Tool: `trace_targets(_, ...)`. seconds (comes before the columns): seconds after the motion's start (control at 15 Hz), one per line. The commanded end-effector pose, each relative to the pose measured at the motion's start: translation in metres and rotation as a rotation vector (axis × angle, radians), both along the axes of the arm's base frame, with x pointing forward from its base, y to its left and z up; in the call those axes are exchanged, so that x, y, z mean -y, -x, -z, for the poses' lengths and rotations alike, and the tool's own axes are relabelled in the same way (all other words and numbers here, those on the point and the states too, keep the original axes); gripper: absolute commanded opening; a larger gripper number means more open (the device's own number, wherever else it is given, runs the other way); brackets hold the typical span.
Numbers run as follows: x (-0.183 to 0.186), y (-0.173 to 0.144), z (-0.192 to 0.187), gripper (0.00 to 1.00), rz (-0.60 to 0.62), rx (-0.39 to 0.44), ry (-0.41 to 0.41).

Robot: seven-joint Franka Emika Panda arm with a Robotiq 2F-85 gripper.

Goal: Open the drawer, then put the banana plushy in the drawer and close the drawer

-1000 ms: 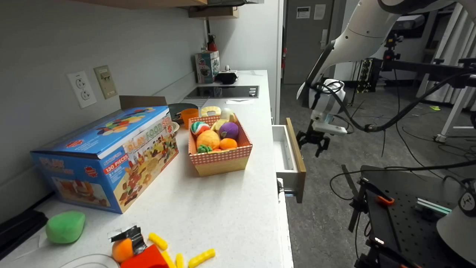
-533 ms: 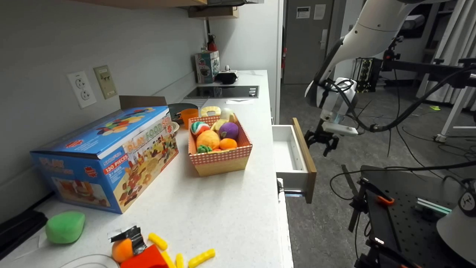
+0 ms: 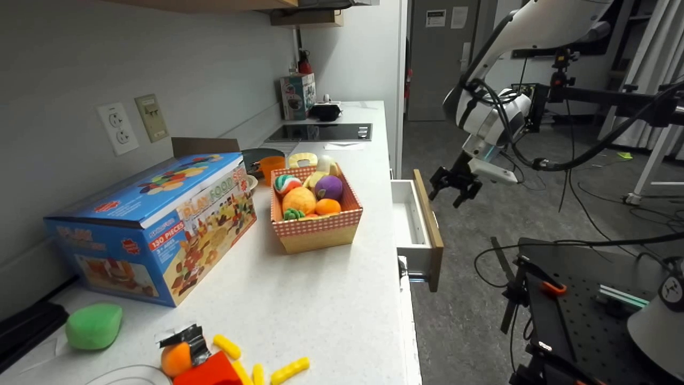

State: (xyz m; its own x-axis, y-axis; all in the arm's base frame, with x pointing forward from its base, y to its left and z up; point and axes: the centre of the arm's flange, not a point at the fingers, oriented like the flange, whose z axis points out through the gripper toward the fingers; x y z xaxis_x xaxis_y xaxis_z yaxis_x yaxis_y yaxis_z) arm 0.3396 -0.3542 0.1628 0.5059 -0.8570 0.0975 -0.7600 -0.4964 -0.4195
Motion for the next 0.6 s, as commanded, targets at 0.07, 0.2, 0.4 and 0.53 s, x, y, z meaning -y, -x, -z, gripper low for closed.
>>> trace_targets(0.07, -0.023, -0.003, -0.029, 1.0, -0.061, 0.027, 0.037)
trace_targets(0.2, -0.025, -0.016, -0.031, 1.0, -0.089, 0.02, 0.044)
trace_targets(0.4, -0.022, -0.038, -0.023, 1.0, -0.125, -0.017, 0.033)
trace_targets(0.53, -0.016, -0.046, -0.014, 1.0, -0.138, -0.049, 0.013)
